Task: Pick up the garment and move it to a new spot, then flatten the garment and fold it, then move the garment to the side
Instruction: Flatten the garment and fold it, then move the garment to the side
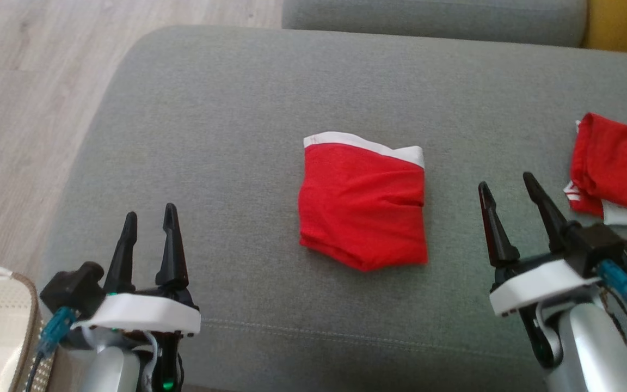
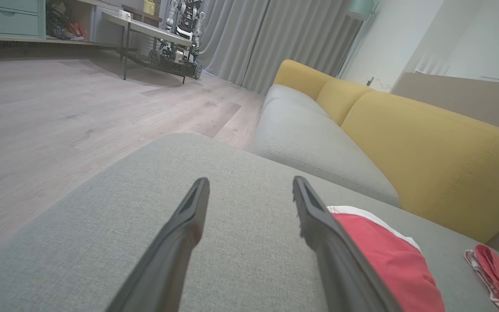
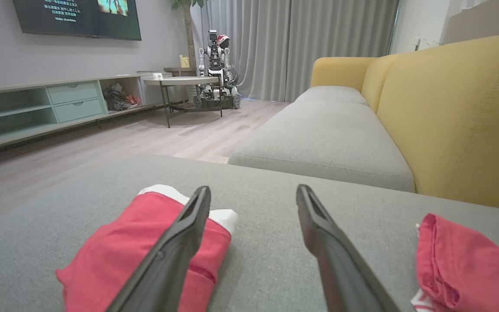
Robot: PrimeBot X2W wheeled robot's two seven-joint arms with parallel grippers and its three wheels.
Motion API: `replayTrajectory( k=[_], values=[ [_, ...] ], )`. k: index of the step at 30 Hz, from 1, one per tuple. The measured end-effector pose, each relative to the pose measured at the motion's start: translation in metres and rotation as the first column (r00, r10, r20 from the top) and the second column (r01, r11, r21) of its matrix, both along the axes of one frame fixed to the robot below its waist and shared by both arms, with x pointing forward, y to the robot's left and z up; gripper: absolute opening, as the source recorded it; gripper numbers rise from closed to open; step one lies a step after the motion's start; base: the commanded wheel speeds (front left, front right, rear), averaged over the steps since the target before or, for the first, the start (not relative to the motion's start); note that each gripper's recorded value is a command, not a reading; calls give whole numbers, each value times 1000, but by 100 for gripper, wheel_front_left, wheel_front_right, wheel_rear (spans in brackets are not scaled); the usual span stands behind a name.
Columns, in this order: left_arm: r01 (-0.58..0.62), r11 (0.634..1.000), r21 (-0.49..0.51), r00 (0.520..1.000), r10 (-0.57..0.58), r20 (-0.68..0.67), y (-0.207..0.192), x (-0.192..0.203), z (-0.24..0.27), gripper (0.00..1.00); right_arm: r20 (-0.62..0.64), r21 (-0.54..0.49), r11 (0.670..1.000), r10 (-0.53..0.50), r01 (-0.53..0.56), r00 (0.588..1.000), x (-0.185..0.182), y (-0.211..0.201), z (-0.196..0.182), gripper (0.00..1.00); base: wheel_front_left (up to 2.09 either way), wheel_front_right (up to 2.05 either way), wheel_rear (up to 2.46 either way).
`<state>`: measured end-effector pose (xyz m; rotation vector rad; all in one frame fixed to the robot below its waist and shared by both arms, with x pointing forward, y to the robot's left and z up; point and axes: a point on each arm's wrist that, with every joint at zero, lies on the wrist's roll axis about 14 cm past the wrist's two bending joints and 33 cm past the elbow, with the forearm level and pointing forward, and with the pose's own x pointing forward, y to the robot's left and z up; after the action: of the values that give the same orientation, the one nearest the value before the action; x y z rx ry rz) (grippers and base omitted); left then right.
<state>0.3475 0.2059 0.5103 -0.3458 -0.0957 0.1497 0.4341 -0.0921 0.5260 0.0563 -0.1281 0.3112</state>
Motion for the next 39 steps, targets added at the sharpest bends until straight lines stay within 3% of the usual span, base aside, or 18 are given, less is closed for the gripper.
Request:
replayTrajectory(
  k=[7, 15, 16, 17, 23, 28, 34, 39],
  values=[
    [29, 999, 16, 1000, -29, -7, -10, 7, -2, 100, -41, 2, 999, -47, 47, 998, -8, -18, -15, 100, 0, 0, 0],
    [41, 999, 16, 999, -41, -13, -15, 7, -3, 100, -54, 31, 999, -27, 29, 998, -4, -10, -18, 99, 0, 0, 0],
    [37, 999, 17, 999, -37, -17, -13, 7, -4, 100, -59, 36, 999, -14, 17, 998, -3, -5, -20, 27, 0, 0, 0],
    [33, 999, 17, 999, -33, -21, -12, 7, -6, 100, -63, 39, 999, 3, 0, 998, -3, 1, -21, 0, 0, 0, 0],
    [16, 1000, 19, 998, -15, -56, -7, 3, -16, 100, -64, 38, 985, 170, -168, 983, 5, 61, -24, 0, 0, 0, 0],
    [-22, 1000, 20, 997, 23, -77, 4, 1, -21, 100, -82, 13, 951, 310, -310, 947, 12, 111, -35, 0, 0, 0, 0],
    [-78, 997, 27, 991, 80, -106, 20, -6, -27, 100, -151, -38, 918, 385, -394, 911, 28, 142, -64, 0, 0, 0, 0],
    [-120, 992, 28, 982, 123, -144, 30, -14, -36, 100, -279, -70, 896, 405, -439, 871, 36, 156, -111, 0, 0, 0, 0]
  ],
)
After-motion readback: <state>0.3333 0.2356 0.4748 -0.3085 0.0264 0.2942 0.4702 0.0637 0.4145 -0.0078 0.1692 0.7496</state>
